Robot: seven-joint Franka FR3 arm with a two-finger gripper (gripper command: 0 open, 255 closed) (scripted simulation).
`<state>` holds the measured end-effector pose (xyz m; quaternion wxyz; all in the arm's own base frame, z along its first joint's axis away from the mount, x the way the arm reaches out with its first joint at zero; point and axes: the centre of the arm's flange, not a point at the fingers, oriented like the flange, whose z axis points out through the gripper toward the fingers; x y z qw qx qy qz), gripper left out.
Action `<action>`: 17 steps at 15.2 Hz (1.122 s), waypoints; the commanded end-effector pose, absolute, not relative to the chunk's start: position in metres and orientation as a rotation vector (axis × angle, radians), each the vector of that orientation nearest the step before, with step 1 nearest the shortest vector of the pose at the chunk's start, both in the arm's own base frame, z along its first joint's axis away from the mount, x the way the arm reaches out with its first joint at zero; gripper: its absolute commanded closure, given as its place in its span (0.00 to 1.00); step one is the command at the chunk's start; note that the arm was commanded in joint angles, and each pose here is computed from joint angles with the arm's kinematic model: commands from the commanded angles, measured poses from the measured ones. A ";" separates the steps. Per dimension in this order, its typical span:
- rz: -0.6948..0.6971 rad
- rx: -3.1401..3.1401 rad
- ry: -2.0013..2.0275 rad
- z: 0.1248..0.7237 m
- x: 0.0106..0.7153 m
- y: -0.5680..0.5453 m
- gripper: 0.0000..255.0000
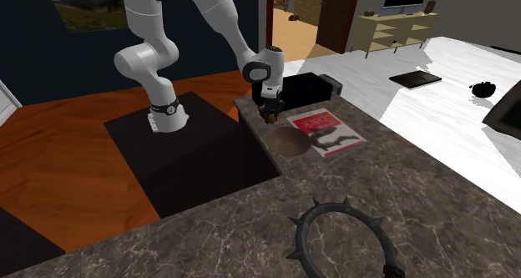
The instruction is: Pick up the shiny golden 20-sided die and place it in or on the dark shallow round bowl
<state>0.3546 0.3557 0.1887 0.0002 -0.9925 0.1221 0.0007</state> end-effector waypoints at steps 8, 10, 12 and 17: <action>0.002 -3.118 0.384 0.215 0.355 0.356 1.00; 0.002 -3.118 0.384 0.226 0.355 0.356 1.00; 0.002 -3.118 0.384 0.236 0.355 0.356 1.00; 0.002 -3.118 0.384 0.263 0.355 0.356 1.00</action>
